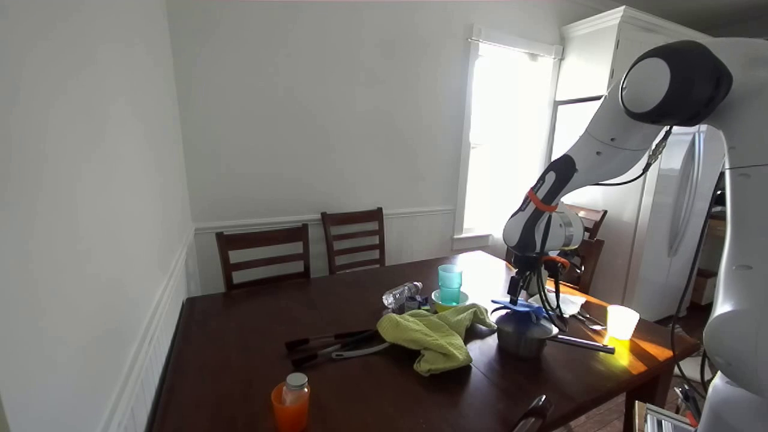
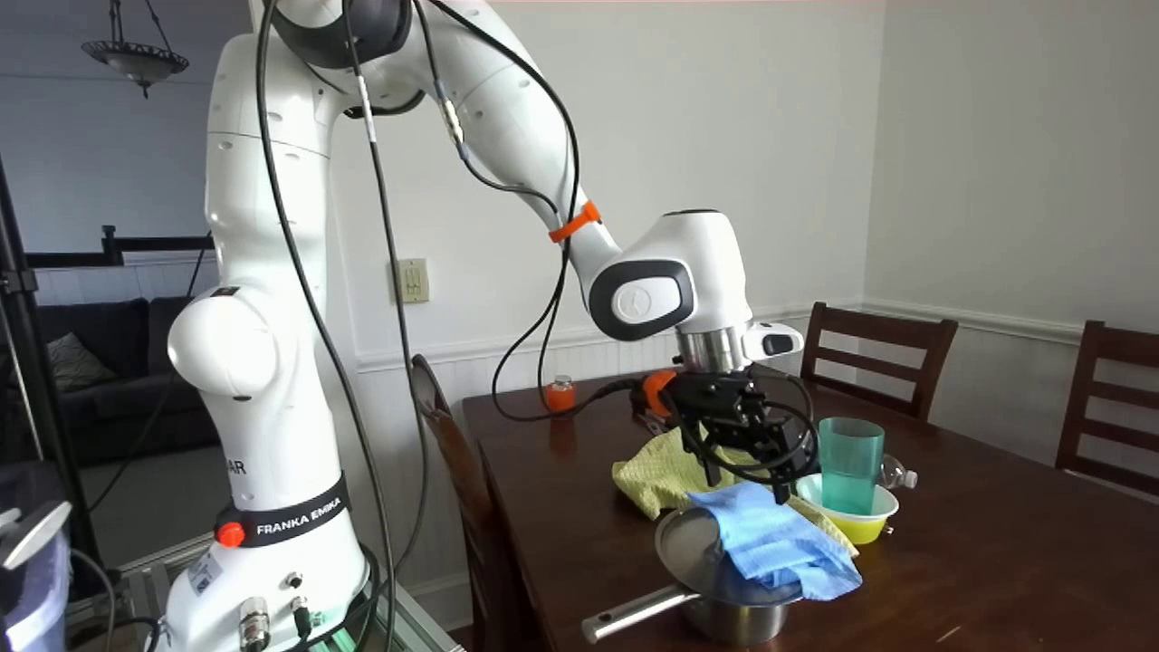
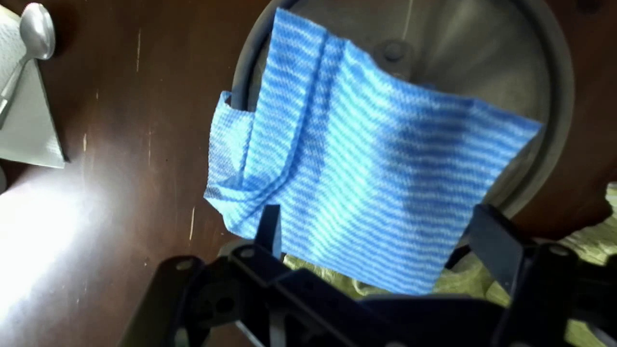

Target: Use the blue towel to place the lid on the pot

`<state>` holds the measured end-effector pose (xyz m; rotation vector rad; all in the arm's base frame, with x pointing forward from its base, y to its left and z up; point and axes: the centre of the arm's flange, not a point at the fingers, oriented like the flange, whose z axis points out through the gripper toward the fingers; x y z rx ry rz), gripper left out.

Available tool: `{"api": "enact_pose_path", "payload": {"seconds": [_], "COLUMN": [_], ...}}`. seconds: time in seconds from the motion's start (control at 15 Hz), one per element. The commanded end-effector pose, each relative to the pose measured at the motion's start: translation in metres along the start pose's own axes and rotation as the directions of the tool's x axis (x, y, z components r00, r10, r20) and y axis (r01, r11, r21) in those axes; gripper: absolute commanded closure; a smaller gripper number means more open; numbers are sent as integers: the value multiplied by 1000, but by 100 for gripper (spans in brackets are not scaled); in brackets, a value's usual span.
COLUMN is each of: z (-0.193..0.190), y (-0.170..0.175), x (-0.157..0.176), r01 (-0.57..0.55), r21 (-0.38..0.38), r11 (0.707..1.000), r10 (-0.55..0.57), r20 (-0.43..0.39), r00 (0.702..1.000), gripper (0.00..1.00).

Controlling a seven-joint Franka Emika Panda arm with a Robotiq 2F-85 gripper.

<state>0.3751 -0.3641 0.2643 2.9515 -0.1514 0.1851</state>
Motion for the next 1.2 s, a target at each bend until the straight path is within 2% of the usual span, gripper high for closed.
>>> {"api": "enact_pose_path", "payload": {"seconds": [0.0, 0.47, 0.73, 0.8, 1.13], "z": [-40, -108, -137, -117, -128], "y": [-2, 6, 9, 18, 15], "x": [-7, -16, -25, -11, -18], "r01": [-17, -82, -135, -111, -127], "r21": [-6, -7, 8, 1, 11], "r11": [1000, 997, 991, 994, 992], "r10": [17, 80, 135, 110, 127], "r20": [-33, -121, -140, -137, -146], "r00": [999, 989, 981, 984, 981], "gripper": [0, 0, 0, 0, 0]}}
